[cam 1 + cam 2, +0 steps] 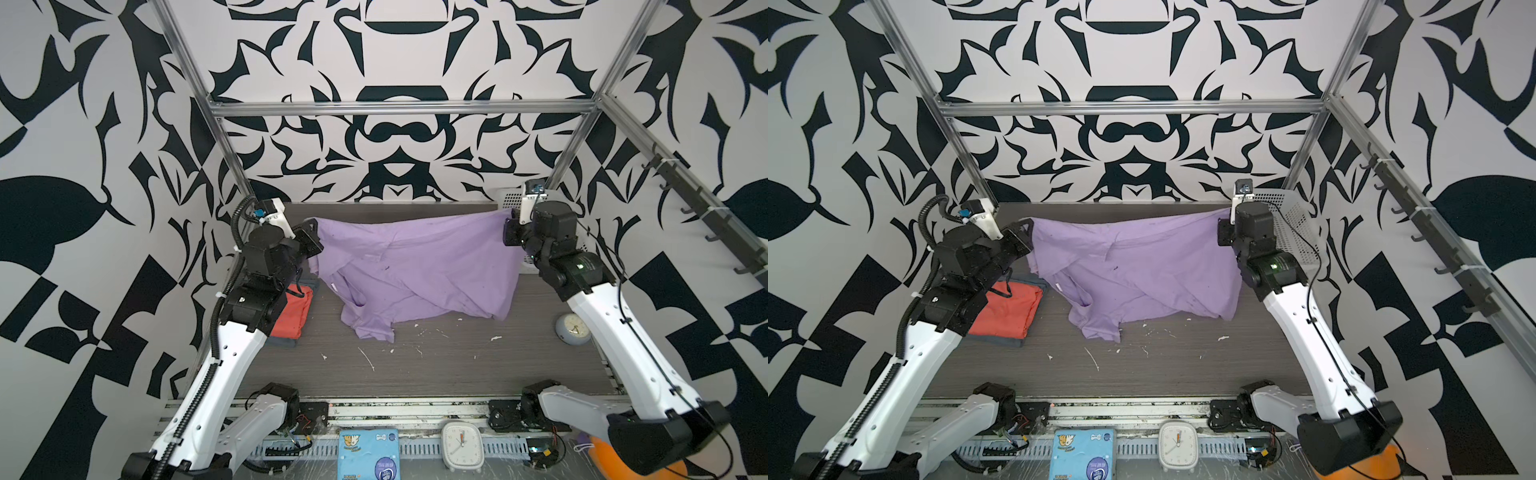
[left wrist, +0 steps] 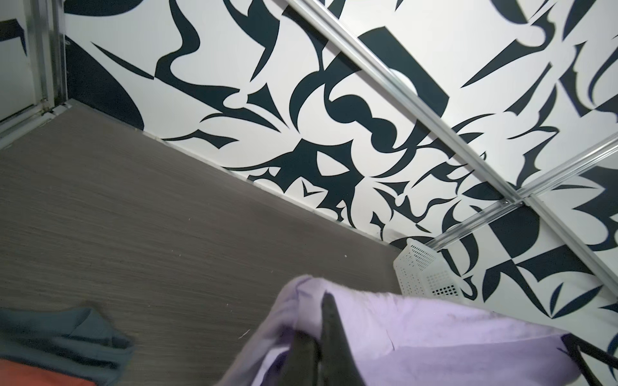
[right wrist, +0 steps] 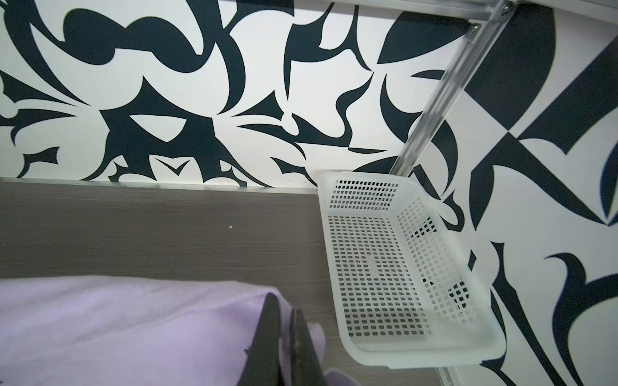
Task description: Fold and stack the t-shirts
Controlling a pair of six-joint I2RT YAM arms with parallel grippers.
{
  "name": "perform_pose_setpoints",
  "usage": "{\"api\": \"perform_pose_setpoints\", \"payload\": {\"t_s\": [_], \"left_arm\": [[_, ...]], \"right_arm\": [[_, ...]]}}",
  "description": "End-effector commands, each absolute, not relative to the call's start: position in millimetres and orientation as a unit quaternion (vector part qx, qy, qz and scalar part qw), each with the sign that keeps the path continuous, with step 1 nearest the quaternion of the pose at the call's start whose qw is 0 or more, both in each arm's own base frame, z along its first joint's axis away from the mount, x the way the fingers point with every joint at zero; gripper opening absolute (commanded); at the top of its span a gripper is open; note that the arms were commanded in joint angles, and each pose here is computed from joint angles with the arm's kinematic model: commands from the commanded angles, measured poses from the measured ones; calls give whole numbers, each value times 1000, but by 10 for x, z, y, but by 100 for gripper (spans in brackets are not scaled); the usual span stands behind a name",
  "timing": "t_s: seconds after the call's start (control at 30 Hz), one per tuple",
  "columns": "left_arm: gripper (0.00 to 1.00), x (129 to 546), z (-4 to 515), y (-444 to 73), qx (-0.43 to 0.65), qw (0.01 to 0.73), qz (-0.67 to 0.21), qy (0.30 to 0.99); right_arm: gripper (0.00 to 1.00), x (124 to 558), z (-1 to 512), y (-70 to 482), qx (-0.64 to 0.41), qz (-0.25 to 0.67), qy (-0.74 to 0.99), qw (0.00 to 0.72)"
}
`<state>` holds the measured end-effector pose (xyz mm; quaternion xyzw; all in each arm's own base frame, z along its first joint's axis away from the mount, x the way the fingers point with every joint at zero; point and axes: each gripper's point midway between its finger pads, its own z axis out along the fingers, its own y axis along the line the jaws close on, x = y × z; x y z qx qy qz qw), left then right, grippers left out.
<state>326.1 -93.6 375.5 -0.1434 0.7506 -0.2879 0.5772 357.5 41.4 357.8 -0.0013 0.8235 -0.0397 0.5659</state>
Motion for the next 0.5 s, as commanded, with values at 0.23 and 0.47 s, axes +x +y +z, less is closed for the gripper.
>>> {"api": "perform_pose_setpoints", "payload": {"t_s": [0.23, 0.47], "left_arm": [[0, 2978, 3675, -892, -140, 540, -280, 781], [0, 2877, 3072, -1133, -122, 406, -290, 858]], "right_arm": [[0, 3046, 3250, 675, -53, 55, 859, 506], [0, 2927, 2605, 733, -40, 78, 899, 430]]}}
